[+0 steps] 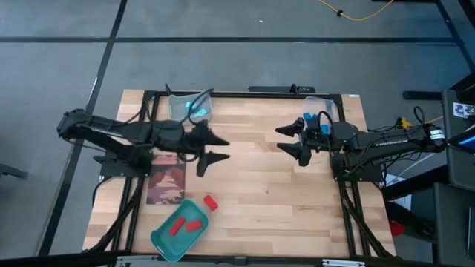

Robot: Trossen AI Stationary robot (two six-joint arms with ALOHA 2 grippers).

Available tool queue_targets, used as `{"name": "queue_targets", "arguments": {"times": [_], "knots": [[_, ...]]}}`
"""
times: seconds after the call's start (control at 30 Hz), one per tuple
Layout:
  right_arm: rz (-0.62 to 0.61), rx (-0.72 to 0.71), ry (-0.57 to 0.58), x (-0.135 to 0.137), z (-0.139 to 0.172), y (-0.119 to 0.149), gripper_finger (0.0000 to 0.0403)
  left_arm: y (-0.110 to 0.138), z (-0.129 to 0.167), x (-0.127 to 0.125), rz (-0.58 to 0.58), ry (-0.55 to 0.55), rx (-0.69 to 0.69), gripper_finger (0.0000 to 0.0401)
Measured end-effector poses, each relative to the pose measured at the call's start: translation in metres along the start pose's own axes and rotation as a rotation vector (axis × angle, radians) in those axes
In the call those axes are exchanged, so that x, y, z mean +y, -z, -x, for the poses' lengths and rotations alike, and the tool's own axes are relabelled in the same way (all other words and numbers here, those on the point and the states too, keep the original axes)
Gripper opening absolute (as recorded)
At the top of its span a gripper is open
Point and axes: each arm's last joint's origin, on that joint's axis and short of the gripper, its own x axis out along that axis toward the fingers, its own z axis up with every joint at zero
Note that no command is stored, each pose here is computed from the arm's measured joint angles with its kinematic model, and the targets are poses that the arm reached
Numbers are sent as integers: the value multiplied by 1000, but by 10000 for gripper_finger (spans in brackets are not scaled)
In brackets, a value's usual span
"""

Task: Sort & place blocks by color
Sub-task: Put the red block into the green bin

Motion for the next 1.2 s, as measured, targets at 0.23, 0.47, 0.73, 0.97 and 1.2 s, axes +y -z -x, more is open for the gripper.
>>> {"name": "queue_targets", "arguments": {"times": [0.23,0.47,0.73,0.97,1.2], "knots": [[-12,-14,-69,5,0,-2,351,35,-11,16,70,74,-221,218],[10,-3,-87,9,1,0,351,81,-9,20,143,64,-196,218],[9,-3,-85,8,1,0,351,86,-8,17,139,74,-183,218],[4,-3,-85,8,1,0,351,86,-8,17,141,74,-182,218],[-21,-1,-84,8,1,0,351,75,-13,11,105,31,99,218]]}}
